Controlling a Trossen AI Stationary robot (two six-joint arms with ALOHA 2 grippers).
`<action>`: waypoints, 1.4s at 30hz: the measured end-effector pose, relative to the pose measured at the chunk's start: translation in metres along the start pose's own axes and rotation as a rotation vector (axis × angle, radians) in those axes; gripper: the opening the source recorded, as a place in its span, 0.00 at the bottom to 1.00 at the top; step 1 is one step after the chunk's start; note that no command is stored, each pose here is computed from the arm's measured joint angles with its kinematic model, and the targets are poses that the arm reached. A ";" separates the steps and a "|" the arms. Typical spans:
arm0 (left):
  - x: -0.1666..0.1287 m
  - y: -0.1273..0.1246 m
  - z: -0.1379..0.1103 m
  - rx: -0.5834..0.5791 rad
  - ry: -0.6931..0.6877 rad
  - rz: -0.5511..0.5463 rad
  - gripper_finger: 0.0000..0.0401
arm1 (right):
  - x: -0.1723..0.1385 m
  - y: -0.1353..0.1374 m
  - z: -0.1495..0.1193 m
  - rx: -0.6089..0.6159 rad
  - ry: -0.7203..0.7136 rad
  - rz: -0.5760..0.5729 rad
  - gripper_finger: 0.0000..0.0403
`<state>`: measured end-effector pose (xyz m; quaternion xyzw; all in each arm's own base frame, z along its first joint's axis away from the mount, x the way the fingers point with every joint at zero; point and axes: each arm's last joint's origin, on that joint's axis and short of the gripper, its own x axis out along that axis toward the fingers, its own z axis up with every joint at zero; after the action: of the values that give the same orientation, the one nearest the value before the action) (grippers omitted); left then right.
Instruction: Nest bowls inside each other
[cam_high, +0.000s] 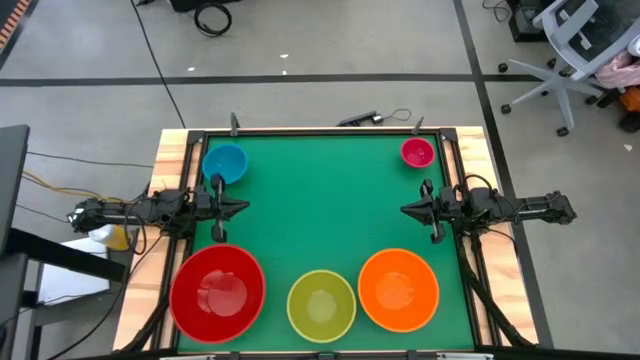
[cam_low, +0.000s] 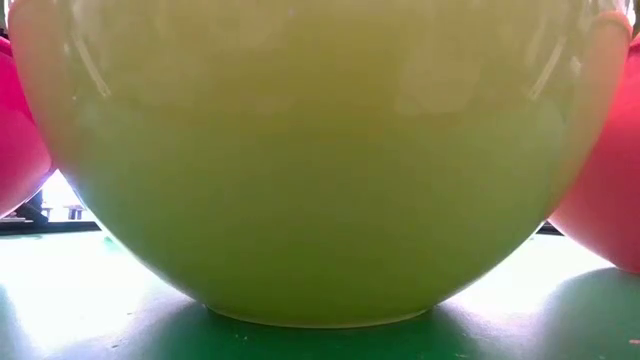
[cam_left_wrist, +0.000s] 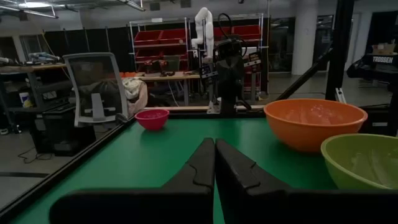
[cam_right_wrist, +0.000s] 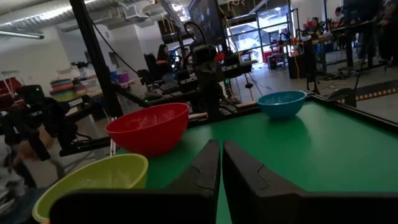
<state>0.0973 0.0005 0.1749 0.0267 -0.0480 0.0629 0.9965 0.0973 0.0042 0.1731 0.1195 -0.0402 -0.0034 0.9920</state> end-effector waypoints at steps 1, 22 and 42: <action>0.000 0.000 0.000 0.000 0.000 0.000 0.03 | 0.000 0.000 0.000 0.000 0.000 0.000 0.07; 0.000 0.001 0.008 0.003 -0.078 0.012 0.03 | -0.003 -0.007 0.016 -0.034 -0.208 -0.303 0.06; 0.000 0.003 0.007 -0.087 -0.069 0.098 0.03 | 0.013 -0.007 -0.008 0.315 0.082 -0.152 0.12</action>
<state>0.0967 0.0034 0.1820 -0.0167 -0.0860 0.1083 0.9902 0.1109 -0.0003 0.1646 0.2763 0.0095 -0.0671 0.9587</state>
